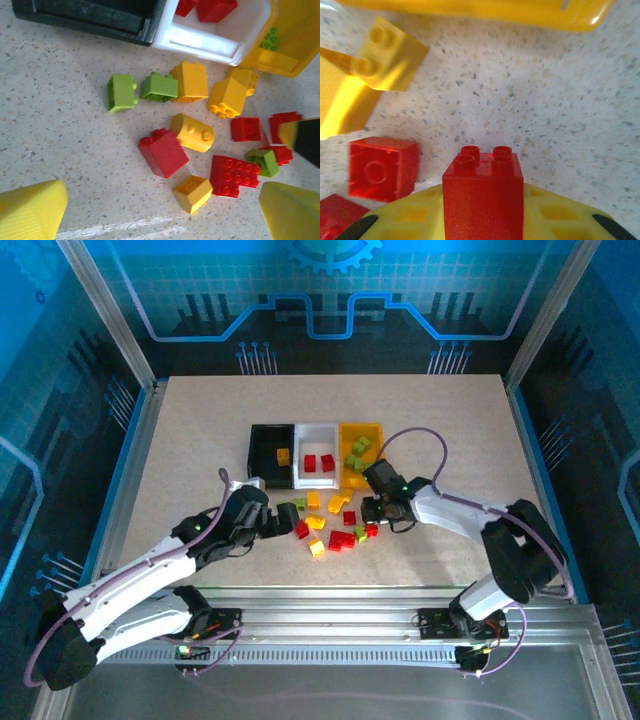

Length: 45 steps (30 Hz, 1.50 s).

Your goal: Sort the legos into containers by color

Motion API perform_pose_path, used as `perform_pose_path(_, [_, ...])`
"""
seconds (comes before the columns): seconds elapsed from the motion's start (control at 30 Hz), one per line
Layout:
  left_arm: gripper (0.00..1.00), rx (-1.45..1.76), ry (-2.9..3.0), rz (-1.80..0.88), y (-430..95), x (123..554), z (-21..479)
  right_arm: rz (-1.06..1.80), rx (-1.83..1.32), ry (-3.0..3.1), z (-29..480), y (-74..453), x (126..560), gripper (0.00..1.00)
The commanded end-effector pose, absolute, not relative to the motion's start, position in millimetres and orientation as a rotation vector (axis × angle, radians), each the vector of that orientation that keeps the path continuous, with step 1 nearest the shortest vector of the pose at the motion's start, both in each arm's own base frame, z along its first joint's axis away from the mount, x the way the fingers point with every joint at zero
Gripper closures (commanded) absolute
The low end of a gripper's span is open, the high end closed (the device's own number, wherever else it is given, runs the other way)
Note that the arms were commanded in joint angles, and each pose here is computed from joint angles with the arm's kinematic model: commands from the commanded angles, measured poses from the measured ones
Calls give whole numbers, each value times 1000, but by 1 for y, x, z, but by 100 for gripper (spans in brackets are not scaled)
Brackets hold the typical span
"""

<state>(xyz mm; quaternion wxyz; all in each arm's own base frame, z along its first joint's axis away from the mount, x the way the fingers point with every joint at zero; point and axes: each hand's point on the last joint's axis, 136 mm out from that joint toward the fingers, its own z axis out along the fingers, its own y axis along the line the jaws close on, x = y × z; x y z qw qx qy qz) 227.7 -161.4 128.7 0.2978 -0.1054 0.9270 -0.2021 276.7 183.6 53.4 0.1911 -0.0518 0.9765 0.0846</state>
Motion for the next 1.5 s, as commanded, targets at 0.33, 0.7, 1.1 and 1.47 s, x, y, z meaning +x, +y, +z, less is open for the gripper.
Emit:
perform_pose_path(0.33, [1, -378, 2522, -497, -142, 208, 93, 436, -421, 2490, 169, 298, 329, 65])
perform_pose_path(0.7, [1, -360, 2558, -515, -139, 196, 85, 226, -316, 2553, 121, 343, 425, 60])
perform_pose_path(1.1, [1, -328, 2568, -536, -143, 194, 86, 332, -268, 2520, 136, 355, 445, 30])
perform_pose_path(1.47, [11, -216, 2585, -569, -171, 214, 96, 472, -242, 2396, 195, 317, 378, 29])
